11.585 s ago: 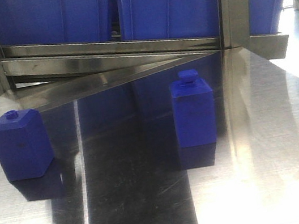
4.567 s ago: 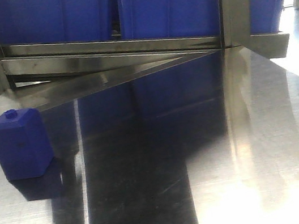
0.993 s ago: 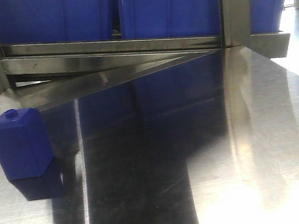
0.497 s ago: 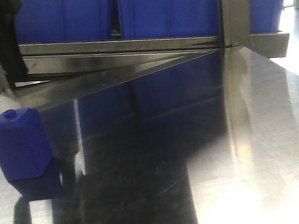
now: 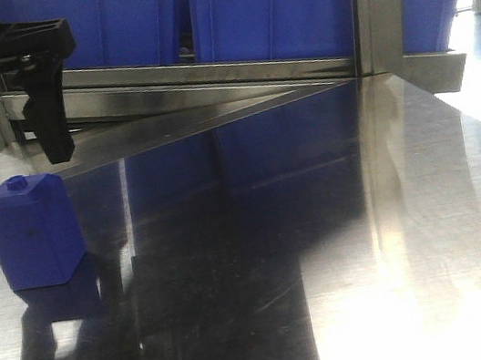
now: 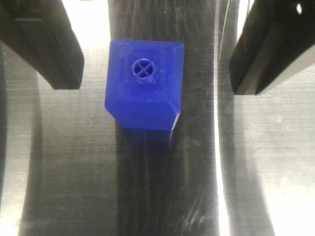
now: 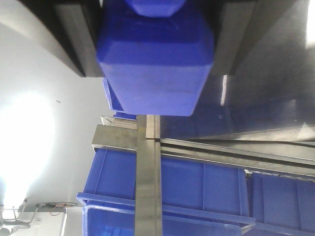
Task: Pick and sort blue part to right shelf
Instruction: 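Lower the left gripper onto the nearer blue part and close it, then lift the blue part off the table with the left gripper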
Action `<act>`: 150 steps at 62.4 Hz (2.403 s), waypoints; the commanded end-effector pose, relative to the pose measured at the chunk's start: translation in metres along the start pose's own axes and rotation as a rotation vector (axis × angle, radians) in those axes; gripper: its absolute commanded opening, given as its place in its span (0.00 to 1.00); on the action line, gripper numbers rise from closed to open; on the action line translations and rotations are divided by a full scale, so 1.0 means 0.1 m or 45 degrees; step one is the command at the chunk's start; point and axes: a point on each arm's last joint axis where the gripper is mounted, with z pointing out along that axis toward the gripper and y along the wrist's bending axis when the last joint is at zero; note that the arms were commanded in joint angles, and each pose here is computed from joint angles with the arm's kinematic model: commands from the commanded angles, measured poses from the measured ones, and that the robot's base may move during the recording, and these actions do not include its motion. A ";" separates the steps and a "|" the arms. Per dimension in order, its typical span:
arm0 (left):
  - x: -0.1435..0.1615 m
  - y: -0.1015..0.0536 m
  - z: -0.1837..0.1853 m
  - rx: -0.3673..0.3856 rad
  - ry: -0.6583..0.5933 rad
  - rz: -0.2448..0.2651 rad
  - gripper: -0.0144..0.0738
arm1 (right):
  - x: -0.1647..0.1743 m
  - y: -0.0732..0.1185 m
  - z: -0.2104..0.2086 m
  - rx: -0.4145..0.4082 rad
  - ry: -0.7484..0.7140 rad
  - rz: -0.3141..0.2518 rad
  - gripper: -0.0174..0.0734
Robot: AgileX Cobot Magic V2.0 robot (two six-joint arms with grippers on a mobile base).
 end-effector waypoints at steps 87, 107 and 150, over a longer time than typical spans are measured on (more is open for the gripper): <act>0.00 -0.10 0.29 -0.029 0.057 0.029 0.77 | -0.19 0.02 -0.02 -0.014 -0.162 -0.024 0.68; 0.00 -0.10 0.29 -0.029 0.057 0.029 0.56 | -0.19 0.02 -0.02 -0.014 -0.162 -0.024 0.68; 0.24 0.05 -0.18 0.344 -0.200 0.229 0.49 | -0.19 0.02 -0.02 -0.014 -0.162 -0.024 0.68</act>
